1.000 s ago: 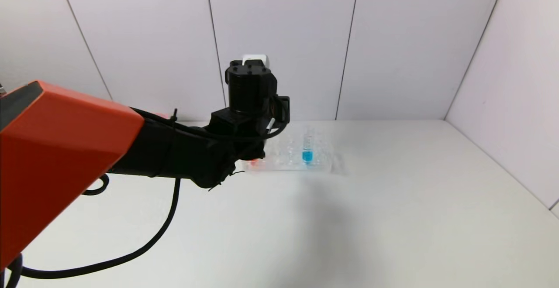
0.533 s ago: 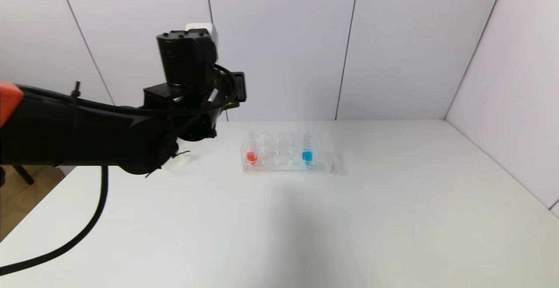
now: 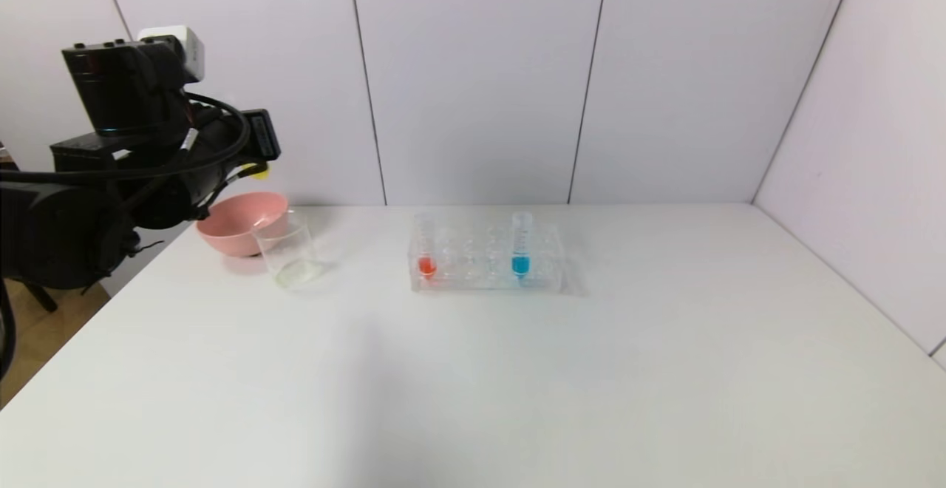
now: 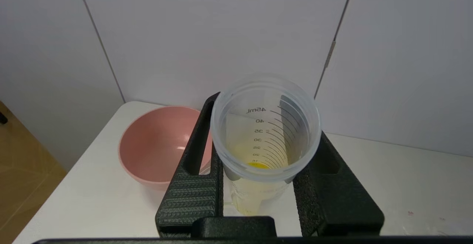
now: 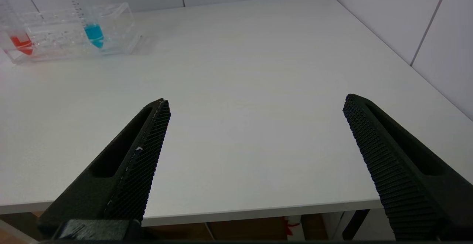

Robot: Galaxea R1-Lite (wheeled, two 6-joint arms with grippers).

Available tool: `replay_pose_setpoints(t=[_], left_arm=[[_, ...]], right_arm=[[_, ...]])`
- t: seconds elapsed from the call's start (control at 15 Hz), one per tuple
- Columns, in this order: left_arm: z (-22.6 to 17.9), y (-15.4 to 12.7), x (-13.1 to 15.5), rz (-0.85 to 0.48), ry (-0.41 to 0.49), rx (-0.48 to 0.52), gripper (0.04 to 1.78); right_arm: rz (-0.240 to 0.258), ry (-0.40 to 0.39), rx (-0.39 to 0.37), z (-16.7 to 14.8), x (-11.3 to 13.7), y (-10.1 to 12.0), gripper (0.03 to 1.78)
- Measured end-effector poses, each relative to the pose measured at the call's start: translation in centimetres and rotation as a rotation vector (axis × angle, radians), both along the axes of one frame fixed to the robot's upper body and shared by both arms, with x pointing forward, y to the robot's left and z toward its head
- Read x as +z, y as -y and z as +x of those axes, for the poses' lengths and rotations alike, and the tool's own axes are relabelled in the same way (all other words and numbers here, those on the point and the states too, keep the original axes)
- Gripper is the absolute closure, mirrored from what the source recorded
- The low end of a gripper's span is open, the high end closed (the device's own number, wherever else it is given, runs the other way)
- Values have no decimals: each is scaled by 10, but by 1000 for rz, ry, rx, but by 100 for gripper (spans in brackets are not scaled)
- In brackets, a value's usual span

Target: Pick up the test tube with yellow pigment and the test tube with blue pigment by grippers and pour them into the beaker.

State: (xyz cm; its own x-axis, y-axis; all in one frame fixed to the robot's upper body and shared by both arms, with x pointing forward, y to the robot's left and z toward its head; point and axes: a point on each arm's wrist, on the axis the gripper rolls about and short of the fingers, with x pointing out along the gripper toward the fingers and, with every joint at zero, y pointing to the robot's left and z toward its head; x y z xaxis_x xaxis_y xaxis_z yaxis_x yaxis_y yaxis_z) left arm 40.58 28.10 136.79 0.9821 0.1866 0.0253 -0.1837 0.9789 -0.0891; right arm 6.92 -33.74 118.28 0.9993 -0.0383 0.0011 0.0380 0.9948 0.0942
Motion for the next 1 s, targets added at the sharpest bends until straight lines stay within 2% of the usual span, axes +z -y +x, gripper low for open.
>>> replay_pose_setpoints(t=[0.2,0.47,0.8,1.0], left_arm=[[-2,-36,-6,0,-20,41,128],[-5,-65,-15,-6,-49,66,128],[-6,-76,-22,-8,-72,88,128],[-5,-77,-23,-10,-77,40,128]], right_arm=[[0,1,0,0,0,0,10],[0,0,0,0,0,0,10],[0,0,0,0,0,0,10],[0,0,0,0,0,0,10]])
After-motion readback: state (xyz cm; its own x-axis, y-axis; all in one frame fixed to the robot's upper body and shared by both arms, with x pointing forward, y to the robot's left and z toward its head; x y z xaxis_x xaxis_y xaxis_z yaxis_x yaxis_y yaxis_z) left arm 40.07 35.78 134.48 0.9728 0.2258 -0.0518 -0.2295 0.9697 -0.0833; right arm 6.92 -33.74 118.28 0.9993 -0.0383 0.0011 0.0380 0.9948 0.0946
